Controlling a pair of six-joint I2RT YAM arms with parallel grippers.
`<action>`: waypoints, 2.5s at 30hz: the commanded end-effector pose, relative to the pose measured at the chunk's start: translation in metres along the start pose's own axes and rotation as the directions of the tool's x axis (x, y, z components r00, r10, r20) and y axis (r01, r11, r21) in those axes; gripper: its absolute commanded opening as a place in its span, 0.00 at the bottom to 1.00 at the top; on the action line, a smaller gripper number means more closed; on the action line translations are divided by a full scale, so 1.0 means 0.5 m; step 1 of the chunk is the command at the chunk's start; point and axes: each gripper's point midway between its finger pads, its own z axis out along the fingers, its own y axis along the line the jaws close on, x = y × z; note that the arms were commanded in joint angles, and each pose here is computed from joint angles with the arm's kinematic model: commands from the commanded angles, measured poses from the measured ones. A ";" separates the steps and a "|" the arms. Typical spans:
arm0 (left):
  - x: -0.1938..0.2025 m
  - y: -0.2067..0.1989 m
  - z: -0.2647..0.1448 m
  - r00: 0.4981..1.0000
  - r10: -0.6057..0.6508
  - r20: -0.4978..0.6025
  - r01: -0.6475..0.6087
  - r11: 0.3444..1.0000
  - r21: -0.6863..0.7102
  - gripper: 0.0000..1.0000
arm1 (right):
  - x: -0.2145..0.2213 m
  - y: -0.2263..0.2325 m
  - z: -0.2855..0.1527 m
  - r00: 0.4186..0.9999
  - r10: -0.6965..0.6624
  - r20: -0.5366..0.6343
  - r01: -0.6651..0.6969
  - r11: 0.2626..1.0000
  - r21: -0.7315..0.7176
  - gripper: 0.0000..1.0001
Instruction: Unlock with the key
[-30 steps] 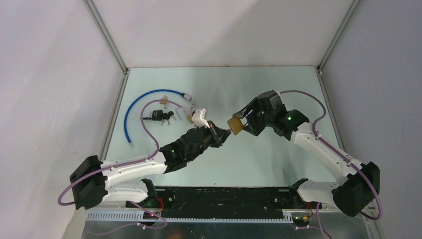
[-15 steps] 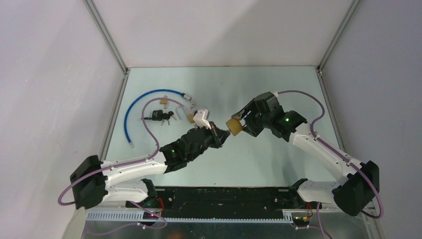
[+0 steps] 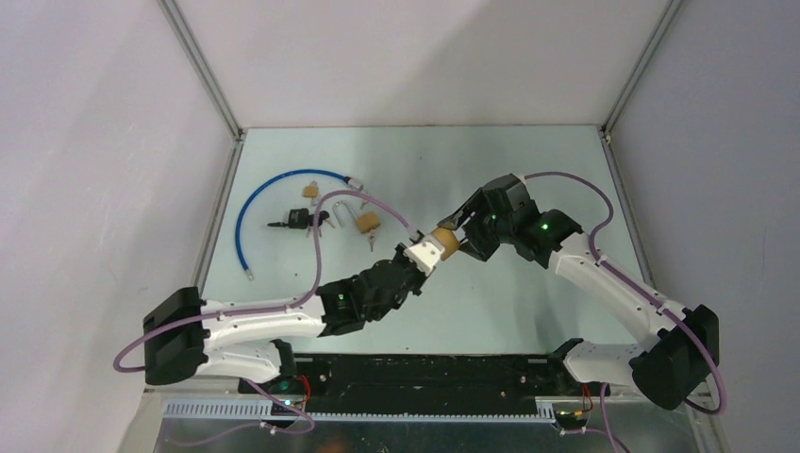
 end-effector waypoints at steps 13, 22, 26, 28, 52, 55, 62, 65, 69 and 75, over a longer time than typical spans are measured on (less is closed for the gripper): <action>-0.122 -0.018 -0.081 0.981 -0.066 0.183 0.052 0.995 0.079 0.69 | 0.000 0.085 -0.049 0.991 -0.127 -0.043 0.116 0.971 -0.209 0.00; -0.143 0.025 -0.099 0.879 -0.453 0.147 0.415 0.881 0.229 0.92 | -0.017 0.074 -0.044 0.942 -0.333 0.037 0.333 0.918 -0.214 0.00; -0.136 0.038 -0.076 0.856 -0.507 0.101 0.473 0.847 0.241 0.94 | -0.024 0.082 -0.051 0.913 -0.400 0.077 0.407 0.884 -0.232 0.00; -0.130 0.041 -0.063 0.851 -0.519 0.082 0.490 0.840 0.234 0.95 | -0.023 0.085 -0.054 0.906 -0.415 0.083 0.422 0.874 -0.242 0.00; -0.109 0.003 0.019 0.785 -0.620 -0.014 0.599 0.752 0.275 0.19 | 0.036 0.132 -0.074 0.905 -0.423 0.041 0.409 0.840 -0.356 0.00; -0.107 0.014 0.010 0.793 -0.609 0.012 0.585 0.767 0.262 0.01 | 0.016 0.114 -0.072 0.913 -0.403 0.067 0.403 0.864 -0.302 0.32; -0.091 0.034 0.002 0.822 -0.567 0.040 0.548 0.809 0.215 0.00 | -0.032 0.094 -0.091 0.935 -0.319 0.154 0.348 0.910 -0.225 0.99; -0.084 0.038 0.003 0.856 -0.515 0.037 0.503 0.848 0.171 0.00 | -0.038 0.082 -0.091 0.943 -0.295 0.156 0.320 0.933 -0.166 0.99; -0.089 0.036 0.003 0.903 -0.428 0.039 0.422 0.900 0.108 0.00 | -0.048 0.079 -0.091 0.951 -0.264 0.160 0.281 0.955 -0.096 0.98; -0.102 0.026 0.002 0.944 -0.327 0.041 0.325 0.944 0.059 0.00 | -0.030 0.057 -0.052 0.968 -0.231 0.095 0.235 0.971 -0.033 0.88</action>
